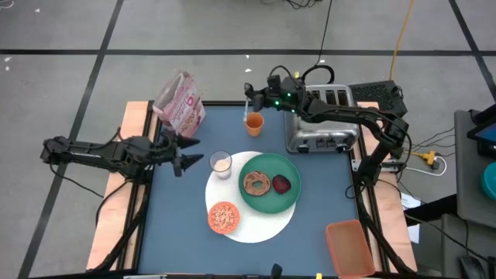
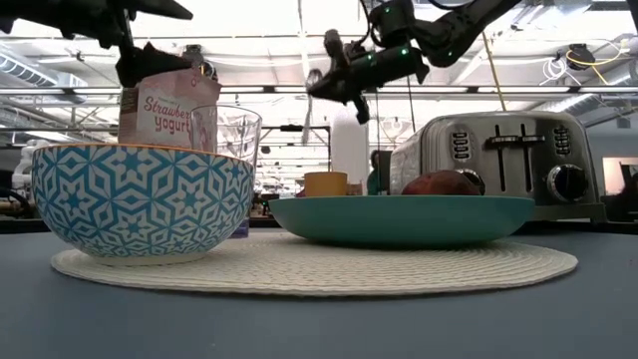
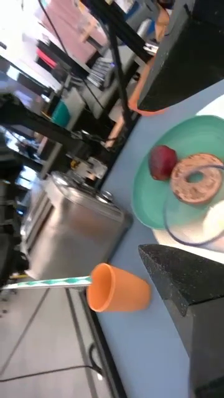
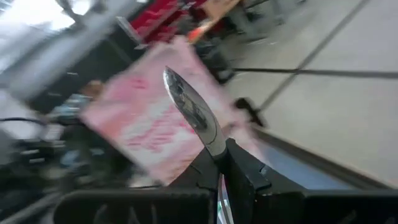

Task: Arrange a breakfast setting
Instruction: Put the green patterned spoon beside the table mat

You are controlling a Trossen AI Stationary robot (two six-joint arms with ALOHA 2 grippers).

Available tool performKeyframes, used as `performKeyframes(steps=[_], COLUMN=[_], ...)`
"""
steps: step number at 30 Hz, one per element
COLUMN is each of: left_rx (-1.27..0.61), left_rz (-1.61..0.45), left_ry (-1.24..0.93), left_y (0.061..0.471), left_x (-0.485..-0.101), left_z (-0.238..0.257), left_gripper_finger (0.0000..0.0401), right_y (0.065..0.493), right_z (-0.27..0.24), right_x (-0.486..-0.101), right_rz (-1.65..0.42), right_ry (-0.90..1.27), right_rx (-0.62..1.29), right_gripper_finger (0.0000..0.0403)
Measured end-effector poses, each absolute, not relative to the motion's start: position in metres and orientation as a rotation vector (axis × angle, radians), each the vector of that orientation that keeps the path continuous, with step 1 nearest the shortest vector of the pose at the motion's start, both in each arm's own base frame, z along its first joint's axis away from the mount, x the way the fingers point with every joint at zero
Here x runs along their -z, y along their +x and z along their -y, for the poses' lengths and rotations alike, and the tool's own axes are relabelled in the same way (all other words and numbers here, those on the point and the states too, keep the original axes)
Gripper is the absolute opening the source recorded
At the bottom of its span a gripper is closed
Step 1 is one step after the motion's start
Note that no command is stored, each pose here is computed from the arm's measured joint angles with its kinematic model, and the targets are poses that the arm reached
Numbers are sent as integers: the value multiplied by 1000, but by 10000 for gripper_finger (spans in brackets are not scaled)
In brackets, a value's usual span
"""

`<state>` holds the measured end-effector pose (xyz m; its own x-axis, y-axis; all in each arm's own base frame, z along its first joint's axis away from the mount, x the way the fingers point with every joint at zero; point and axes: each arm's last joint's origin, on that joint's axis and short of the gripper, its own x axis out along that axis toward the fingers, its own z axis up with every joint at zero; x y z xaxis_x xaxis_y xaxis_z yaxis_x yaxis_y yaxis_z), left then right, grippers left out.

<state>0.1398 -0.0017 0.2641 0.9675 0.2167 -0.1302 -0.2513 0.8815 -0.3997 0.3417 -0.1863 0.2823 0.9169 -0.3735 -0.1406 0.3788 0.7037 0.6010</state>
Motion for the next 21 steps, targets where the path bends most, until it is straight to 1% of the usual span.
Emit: performKeyframes(steps=[5, 13, 21], left_rx=[-227, -222, -230], left_rz=[-10, 8, -33], left_ry=[-413, -385, -377], left_y=[143, 161, 183], left_x=[-271, -270, -258], left_z=[2, 3, 5], left_gripper_finger=[370, 370, 370], right_y=[348, 362, 371], right_z=[174, 145, 119], right_x=[-288, -287, -288], right_rz=[15, -17, -38], right_ry=[731, 726, 717], right_rx=[284, 204, 135], right_gripper_finger=[9, 10, 10])
